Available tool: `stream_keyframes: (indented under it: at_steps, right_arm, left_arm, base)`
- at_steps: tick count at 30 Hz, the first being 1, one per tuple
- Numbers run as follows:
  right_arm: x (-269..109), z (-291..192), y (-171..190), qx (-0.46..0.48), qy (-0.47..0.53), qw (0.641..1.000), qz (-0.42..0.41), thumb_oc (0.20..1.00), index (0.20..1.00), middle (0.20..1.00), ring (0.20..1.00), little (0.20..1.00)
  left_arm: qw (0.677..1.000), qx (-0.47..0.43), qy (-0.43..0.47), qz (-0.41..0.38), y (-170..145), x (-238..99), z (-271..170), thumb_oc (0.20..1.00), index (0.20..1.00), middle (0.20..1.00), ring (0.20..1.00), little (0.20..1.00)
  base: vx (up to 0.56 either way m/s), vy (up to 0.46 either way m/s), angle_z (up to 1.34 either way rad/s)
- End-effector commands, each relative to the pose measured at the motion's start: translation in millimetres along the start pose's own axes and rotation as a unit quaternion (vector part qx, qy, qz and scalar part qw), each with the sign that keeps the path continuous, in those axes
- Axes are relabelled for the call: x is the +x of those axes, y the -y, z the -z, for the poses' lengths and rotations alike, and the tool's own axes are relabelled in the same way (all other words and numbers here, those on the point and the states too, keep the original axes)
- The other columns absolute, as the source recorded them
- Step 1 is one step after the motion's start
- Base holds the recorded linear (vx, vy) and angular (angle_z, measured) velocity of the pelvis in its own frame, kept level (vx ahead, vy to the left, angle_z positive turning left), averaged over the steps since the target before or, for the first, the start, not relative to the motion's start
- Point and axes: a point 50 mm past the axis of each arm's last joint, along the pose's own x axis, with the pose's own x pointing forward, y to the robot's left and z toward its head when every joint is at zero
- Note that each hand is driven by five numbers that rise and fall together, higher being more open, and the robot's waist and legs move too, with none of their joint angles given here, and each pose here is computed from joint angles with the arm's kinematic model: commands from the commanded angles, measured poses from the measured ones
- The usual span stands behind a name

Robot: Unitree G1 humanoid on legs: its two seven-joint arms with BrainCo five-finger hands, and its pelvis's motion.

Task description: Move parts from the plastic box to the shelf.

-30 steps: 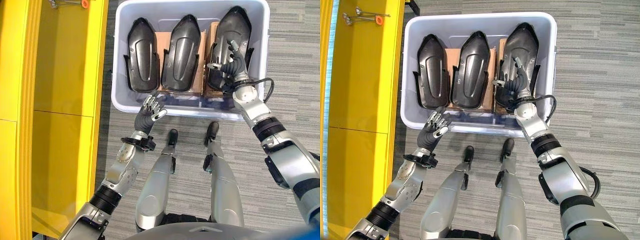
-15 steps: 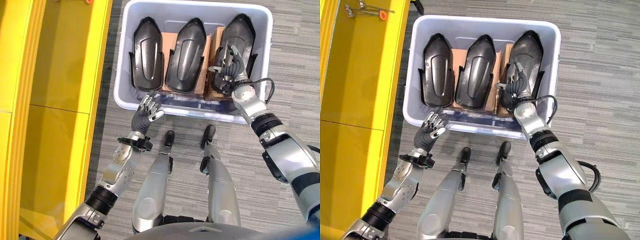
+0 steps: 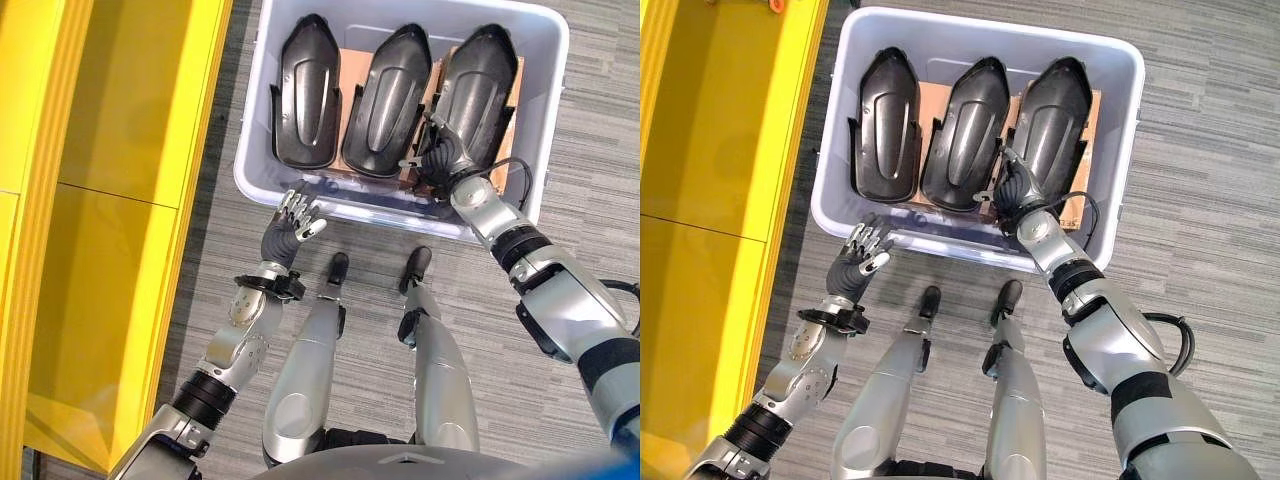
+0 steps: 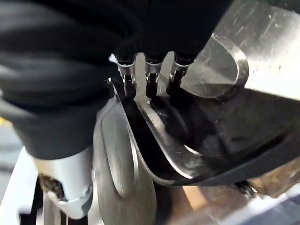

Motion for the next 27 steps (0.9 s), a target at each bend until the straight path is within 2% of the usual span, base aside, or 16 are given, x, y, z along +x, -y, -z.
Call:
stream_keyframes:
  at_steps: [1,4,10,11,13,14,17,22,27]
  right_arm:
    - [-6.4,-14.3,-20.8,-0.044,0.054,0.995,-0.072,1.0,1.0,1.0,1.0,1.0]
    - [-15.1,-9.0,-26.2,-0.092,0.068,0.987,-0.116,1.0,1.0,1.0,1.0,1.0]
    - [-19.6,-23.5,-10.7,-0.113,0.116,0.979,-0.119,1.0,1.0,1.0,1.0,1.0]
    - [-19.7,-26.6,-4.3,-0.105,0.123,0.981,-0.108,1.0,1.0,1.0,1.0,1.0]
    - [-24.4,-49.2,33.4,-0.091,0.18,0.978,-0.048,1.0,1.0,1.0,1.0,1.0]
    - [-24.5,-49.1,33.5,-0.091,0.18,0.978,-0.048,1.0,1.0,1.0,1.0,1.0]
    - [-44.5,-85.6,97.7,-0.097,0.266,0.954,0.093,1.0,1.0,1.0,1.0,1.0]
    - [-67.4,-105.8,115.3,-0.053,0.329,0.926,0.176,1.0,1.0,1.0,1.0,1.0]
    - [-74.7,-95.6,103.3,0.007,0.326,0.926,0.193,1.0,1.0,1.0,1.0,1.0]
  left_arm:
    - [0.999,-0.001,0.047,0.01,6.3,-4.8,-14.8,1.0,1.0,1.0,1.0,1.0]
    - [0.999,0.003,0.047,0.005,2.9,-5.5,-15.6,1.0,1.0,1.0,1.0,1.0]
    - [0.999,0.011,0.053,0.005,1.5,-4.9,-18.5,1.0,1.0,1.0,1.0,1.0]
    - [0.999,0.01,0.053,0.004,1.5,-5.0,-18.5,1.0,1.0,1.0,1.0,1.0]
    - [0.998,0.013,0.062,-0.002,-0.9,-4.6,-23.6,1.0,1.0,1.0,1.0,1.0]
    - [0.998,0.013,0.062,-0.002,-0.8,-4.5,-23.5,1.0,1.0,1.0,1.0,1.0]
    - [0.997,0.016,0.072,-0.025,-7.9,-5.6,-28.6,1.0,1.0,1.0,1.0,1.0]
    - [0.996,0.013,0.078,-0.037,-9.5,-7.0,-31.5,1.0,1.0,1.0,1.0,1.0]
    - [0.996,0.01,0.072,-0.045,-10.9,-9.7,-29.1,1.0,1.0,1.0,1.0,1.0]
  base:
    - [0.0,0.0,0.0]
    - [0.0,0.0,0.0]
    - [0.0,0.0,0.0]
    - [0.0,0.006,-0.03]
    - [0.0,0.0,0.0]
    - [0.0,0.0,0.0]
    - [0.0,0.0,0.0]
    - [0.0,0.0,-0.01]
    - [0.0,0.001,-0.01]
